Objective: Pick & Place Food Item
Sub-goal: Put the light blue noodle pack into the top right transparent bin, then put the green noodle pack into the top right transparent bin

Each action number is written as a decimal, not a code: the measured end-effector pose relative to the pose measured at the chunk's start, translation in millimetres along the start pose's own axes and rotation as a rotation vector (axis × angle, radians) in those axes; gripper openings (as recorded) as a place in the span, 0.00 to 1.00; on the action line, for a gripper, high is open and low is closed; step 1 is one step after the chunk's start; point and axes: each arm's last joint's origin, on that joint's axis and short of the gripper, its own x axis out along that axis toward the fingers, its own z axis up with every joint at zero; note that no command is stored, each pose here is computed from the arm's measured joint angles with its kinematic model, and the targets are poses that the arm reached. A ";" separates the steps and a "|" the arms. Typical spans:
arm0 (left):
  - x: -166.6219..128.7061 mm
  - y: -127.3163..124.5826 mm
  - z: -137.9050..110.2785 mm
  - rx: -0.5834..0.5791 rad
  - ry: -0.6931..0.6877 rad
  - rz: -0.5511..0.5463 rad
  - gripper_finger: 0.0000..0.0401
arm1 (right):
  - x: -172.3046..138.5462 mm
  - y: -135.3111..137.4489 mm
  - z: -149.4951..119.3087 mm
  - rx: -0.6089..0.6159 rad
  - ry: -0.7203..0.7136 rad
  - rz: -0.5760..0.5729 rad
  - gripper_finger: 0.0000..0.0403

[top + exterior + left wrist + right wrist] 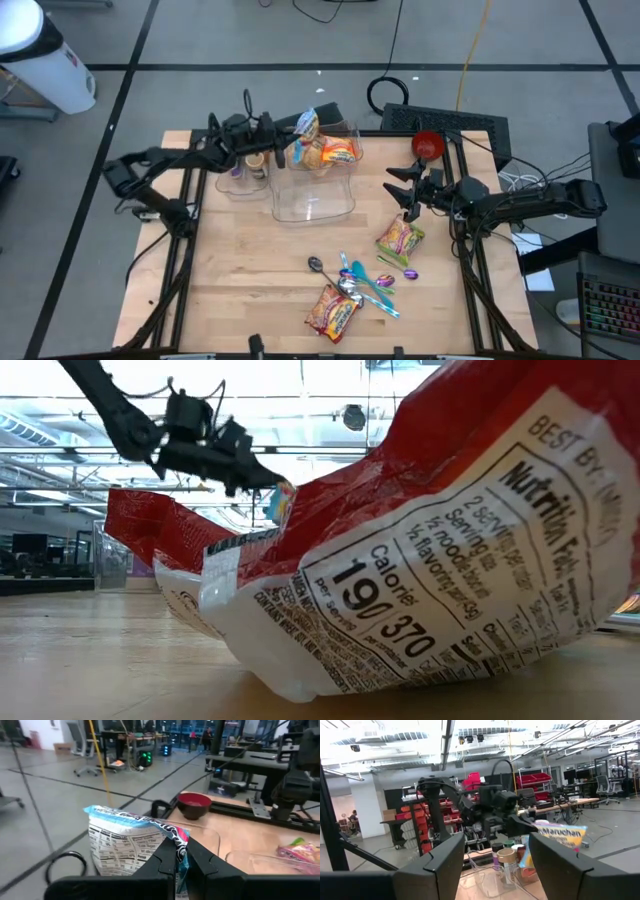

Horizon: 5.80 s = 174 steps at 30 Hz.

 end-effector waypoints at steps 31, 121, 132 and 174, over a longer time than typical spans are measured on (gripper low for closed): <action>23.5 12.5 -11.3 -0.208 -0.027 -0.078 0.04 | 0.0 0.0 0.0 0.000 0.000 0.000 0.52; 9.1 -0.8 -15.4 -0.401 0.453 0.291 0.37 | 0.0 0.2 1.2 0.055 -0.012 0.005 0.52; -1.7 -7.2 32.3 -0.289 0.288 0.252 0.52 | 0.0 0.2 1.2 0.055 -0.012 0.005 0.52; 11.0 -48.9 42.1 -0.250 0.214 0.104 0.52 | -26.5 78.8 -67.8 0.347 1.511 -0.088 0.52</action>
